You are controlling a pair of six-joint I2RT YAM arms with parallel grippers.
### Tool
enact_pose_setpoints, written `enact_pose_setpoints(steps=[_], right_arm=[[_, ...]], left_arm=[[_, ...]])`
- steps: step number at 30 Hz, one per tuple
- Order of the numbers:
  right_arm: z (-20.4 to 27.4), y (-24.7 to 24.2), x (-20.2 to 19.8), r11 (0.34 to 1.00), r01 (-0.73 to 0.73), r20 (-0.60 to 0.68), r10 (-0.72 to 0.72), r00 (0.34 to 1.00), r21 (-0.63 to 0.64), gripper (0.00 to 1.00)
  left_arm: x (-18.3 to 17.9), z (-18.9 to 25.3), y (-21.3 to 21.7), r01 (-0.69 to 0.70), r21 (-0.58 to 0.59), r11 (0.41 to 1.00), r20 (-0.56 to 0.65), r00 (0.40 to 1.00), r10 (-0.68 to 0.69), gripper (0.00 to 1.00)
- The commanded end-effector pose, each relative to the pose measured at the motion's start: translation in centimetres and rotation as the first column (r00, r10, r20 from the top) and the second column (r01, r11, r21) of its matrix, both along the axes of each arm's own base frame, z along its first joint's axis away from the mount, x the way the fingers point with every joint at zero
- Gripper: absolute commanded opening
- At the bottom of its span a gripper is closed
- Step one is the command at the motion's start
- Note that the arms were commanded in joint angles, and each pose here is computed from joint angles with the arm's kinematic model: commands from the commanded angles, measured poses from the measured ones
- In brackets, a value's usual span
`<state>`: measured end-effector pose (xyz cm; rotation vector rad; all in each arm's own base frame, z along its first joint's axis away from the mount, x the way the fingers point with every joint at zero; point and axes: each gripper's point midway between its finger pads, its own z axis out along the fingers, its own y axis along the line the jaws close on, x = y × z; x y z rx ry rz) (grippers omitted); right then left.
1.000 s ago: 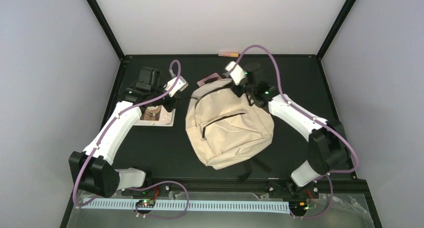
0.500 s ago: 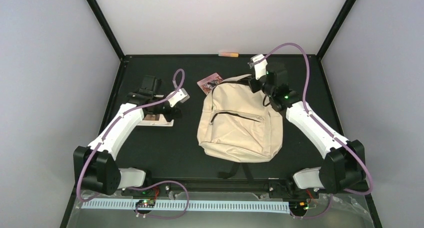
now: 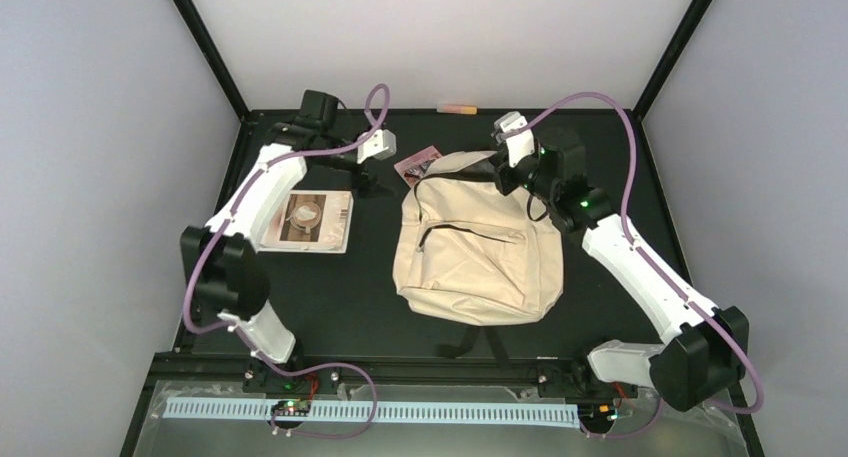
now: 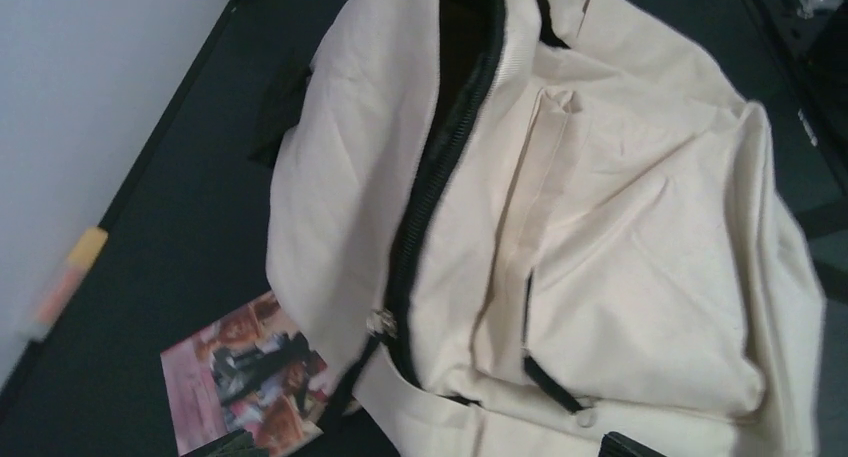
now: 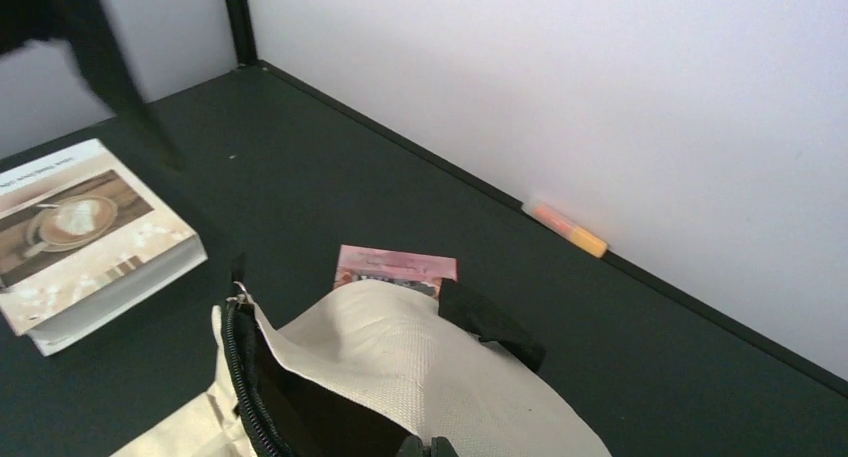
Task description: Pack the student bag
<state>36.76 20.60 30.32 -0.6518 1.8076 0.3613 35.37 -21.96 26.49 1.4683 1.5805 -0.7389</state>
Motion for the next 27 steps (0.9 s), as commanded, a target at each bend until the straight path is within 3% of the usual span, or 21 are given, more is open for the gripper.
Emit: enact_pose_setpoints(steps=[1, 4, 8, 10, 15, 20, 27], right_arm=[[3.9, 1.9, -2.2, 0.994, -0.108, 0.090, 0.105, 0.990, 0.027, 0.01], [4.2, 2.5, -2.8, 0.991, -0.135, 0.099, 0.133, 0.986, 0.021, 0.01], [4.6, 2.9, -3.1, 0.988, -0.150, 0.112, 0.146, 0.983, 0.030, 0.01], [4.8, 3.0, -3.2, 0.988, -0.150, 0.116, 0.146, 0.983, 0.029, 0.01], [4.7, 2.9, -3.2, 0.990, -0.141, 0.120, 0.138, 0.983, 0.021, 0.01], [4.6, 2.8, -3.2, 0.991, -0.135, 0.120, 0.132, 0.984, 0.012, 0.01], [4.3, 2.6, -3.0, 0.992, -0.126, 0.121, 0.124, 0.985, 0.006, 0.01]], left_arm=[[-0.5, -0.2, -1.2, 0.242, 0.032, 0.970, 0.154, 0.958, -0.244, 0.90], [-1.3, -1.0, -1.6, 0.284, 0.053, 0.957, 0.169, 0.942, -0.289, 0.76], [-0.5, -3.8, -2.0, 0.212, 0.121, 0.970, 0.251, 0.939, -0.236, 0.34], [1.2, -3.9, -2.0, 0.140, 0.121, 0.983, 0.325, 0.930, -0.172, 0.35], [0.0, -5.4, -2.1, 0.223, 0.148, 0.963, 0.246, 0.935, -0.255, 0.63], [1.8, -4.9, -2.0, 0.134, 0.160, 0.978, 0.286, 0.942, -0.176, 0.54], [2.3, -4.3, -2.3, 0.139, 0.170, 0.976, 0.322, 0.928, -0.188, 0.49]])
